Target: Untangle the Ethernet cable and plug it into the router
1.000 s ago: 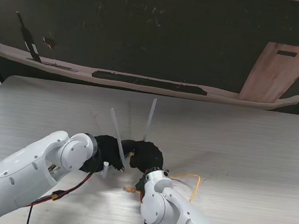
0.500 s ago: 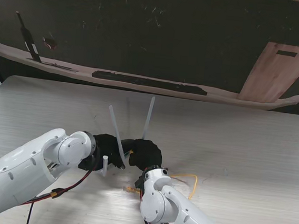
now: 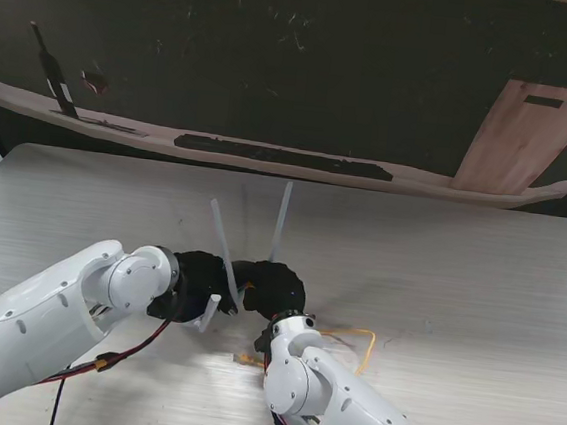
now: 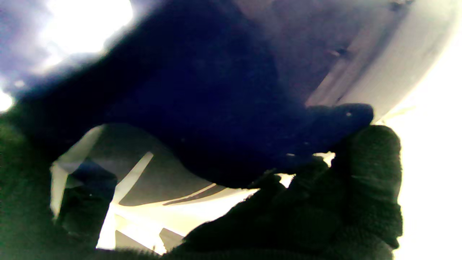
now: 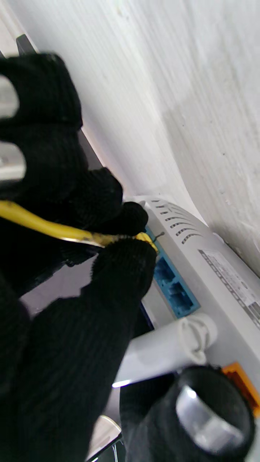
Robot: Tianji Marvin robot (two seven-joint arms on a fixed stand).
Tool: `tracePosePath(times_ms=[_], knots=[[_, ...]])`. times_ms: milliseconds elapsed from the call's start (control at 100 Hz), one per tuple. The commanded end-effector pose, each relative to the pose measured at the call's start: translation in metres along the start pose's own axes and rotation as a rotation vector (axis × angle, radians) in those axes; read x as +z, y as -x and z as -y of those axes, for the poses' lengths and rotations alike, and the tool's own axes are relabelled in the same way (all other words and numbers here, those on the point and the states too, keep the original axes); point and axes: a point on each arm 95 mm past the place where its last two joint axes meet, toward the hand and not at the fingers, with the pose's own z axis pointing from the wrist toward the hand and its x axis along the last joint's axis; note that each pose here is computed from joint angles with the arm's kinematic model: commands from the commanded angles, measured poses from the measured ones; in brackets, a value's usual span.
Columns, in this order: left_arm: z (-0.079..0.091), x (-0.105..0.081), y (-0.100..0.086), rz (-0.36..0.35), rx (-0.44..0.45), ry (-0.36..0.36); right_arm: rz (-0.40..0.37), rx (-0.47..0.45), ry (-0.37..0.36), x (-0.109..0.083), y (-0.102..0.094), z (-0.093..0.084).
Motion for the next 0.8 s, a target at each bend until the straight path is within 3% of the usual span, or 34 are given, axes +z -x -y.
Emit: tracePosePath(times_ms=[0, 440, 790], knots=[[-0.095, 0.014, -0.021, -0.047, -0.051, 0.238, -0.003, 0.038, -0.073, -0.012, -0.013, 0.021], [-0.083, 0.011, -0.009, 0.065, -0.01, 0.131, -0.024, 0.016, 0.028, -0.022, -0.001, -0.014], [-0.057, 0.002, 0.005, 0.151, 0.046, 0.045, -0.014, 0.036, 0.112, -0.033, 0.013, -0.05]])
